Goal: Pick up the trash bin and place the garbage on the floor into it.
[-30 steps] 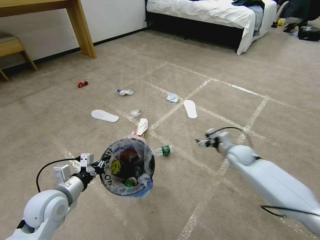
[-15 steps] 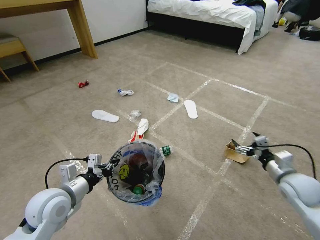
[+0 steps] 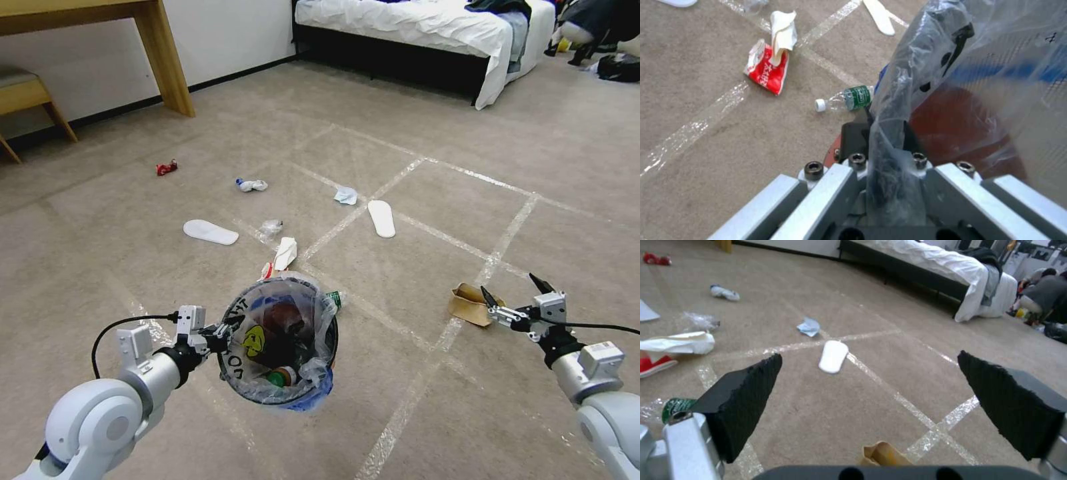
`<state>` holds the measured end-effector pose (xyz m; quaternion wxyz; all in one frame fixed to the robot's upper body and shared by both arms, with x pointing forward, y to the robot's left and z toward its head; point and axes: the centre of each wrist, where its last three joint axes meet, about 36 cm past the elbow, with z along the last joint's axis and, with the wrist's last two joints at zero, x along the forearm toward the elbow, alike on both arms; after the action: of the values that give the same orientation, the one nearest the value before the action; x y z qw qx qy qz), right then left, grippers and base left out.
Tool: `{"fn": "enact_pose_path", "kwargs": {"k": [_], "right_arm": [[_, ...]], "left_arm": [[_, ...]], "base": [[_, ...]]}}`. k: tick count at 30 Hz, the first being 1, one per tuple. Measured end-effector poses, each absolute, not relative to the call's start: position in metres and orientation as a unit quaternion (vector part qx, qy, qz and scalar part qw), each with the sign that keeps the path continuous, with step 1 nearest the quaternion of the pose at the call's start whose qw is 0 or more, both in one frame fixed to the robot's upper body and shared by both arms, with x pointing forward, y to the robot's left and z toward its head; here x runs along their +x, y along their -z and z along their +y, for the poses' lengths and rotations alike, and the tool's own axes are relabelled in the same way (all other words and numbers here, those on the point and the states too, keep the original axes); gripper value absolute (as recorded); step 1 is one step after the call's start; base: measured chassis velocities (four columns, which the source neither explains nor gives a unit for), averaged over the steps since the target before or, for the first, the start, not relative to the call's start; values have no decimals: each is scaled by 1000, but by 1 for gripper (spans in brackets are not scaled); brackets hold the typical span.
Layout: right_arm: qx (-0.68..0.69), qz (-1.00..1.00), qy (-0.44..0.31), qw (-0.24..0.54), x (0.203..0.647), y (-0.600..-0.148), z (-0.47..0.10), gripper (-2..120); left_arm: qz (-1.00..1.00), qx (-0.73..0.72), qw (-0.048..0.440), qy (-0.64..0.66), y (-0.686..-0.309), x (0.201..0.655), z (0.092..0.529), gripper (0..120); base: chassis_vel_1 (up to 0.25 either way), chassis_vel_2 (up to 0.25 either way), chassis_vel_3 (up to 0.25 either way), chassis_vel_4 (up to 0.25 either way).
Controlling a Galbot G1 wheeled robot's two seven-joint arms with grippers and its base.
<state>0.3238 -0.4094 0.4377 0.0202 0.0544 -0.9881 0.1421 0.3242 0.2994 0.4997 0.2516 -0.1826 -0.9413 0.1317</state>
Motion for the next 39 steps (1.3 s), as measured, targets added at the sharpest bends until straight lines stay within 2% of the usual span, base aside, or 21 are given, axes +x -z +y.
{"fn": "enact_pose_path", "kwargs": {"k": [28,39], "right_arm": [[81,-987,-135,15,308,-434,-405,100],[87,-987,-132,14,310,-431,-400,100]], "left_arm": [[-944,-182,244,-125,-501,316,295,1],[-945,-180,243,-123,-501,316,297,1]], "base": [[-5,3,4,-3],[-191,188,195,-180]]}}
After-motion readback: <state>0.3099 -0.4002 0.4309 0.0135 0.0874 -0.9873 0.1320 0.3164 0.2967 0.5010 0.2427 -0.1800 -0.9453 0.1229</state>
